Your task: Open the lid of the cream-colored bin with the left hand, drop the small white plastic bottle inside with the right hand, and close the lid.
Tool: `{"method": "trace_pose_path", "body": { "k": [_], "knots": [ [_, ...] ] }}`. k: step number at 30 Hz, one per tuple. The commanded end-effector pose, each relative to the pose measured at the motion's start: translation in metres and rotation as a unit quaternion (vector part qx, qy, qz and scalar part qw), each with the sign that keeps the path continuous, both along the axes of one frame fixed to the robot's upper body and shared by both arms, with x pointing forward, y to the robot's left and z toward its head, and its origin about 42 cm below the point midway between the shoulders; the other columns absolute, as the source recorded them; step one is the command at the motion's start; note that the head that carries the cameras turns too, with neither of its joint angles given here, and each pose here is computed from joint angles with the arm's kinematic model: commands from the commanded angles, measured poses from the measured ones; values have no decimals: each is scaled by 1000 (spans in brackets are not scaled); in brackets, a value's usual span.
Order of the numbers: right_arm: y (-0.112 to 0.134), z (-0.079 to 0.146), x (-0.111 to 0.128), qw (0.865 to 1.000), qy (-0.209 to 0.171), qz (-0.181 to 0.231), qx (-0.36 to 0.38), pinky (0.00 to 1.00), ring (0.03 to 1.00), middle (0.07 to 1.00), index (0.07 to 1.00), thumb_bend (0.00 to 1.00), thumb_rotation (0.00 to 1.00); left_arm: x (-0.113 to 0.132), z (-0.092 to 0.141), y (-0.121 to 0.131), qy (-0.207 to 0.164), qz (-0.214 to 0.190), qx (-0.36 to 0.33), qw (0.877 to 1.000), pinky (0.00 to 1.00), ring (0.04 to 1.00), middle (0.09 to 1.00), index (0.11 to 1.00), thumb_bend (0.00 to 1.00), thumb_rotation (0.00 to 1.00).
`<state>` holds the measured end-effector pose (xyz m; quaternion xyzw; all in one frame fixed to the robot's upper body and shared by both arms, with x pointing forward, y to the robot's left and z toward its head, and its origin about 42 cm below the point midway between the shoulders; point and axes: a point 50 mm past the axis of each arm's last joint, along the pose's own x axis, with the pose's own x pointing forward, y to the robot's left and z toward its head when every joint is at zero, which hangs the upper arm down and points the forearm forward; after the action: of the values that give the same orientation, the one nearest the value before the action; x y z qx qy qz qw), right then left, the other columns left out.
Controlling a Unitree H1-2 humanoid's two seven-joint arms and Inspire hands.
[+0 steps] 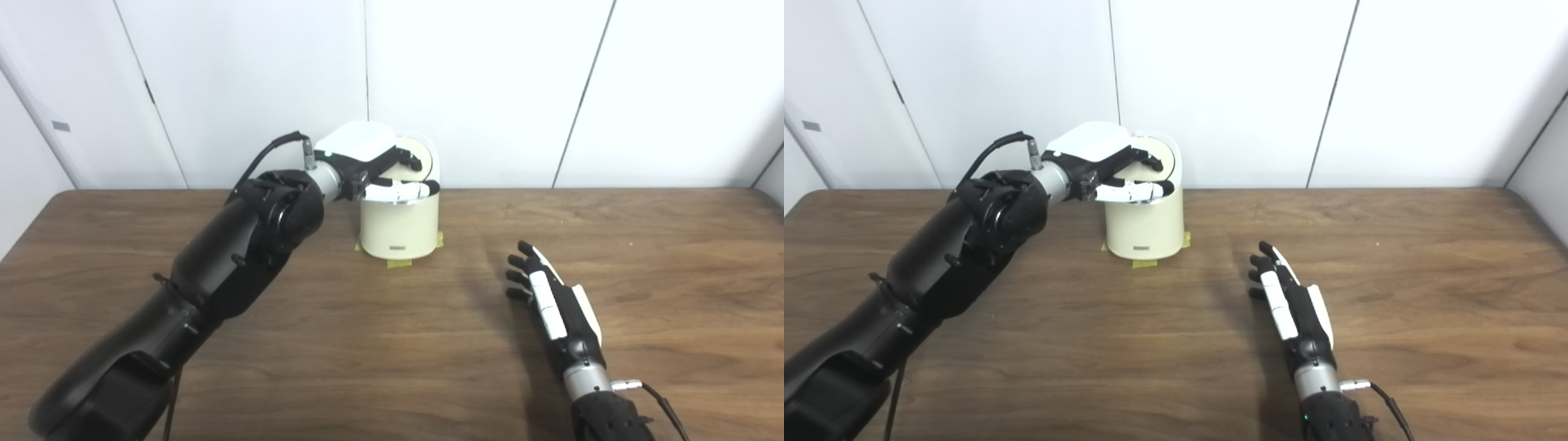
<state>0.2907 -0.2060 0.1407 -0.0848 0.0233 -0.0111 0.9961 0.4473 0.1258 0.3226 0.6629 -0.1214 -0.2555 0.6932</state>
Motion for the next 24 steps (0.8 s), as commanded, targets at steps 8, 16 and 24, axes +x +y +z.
{"method": "trace_pose_path", "body": {
  "k": [8, 16, 24],
  "knots": [
    [0, 11, 2, 1000, -13, 7, -24, 737, 825, 866, 914, 520, 1000, -7, -6, 11, 7, 16, 32, 999, 903, 899, 881, 853, 595, 1000],
    [-1, 11, 1, 1000, -11, 10, -28, 745, 820, 865, 916, 507, 1000, -11, -14, 12, -3, 19, 59, 998, 928, 900, 886, 856, 598, 1000],
    [-2, 12, 0, 999, -8, 11, -29, 749, 817, 859, 915, 514, 1000, -14, -31, 10, -16, 15, 107, 994, 957, 895, 879, 851, 573, 1000]
  ]
}}
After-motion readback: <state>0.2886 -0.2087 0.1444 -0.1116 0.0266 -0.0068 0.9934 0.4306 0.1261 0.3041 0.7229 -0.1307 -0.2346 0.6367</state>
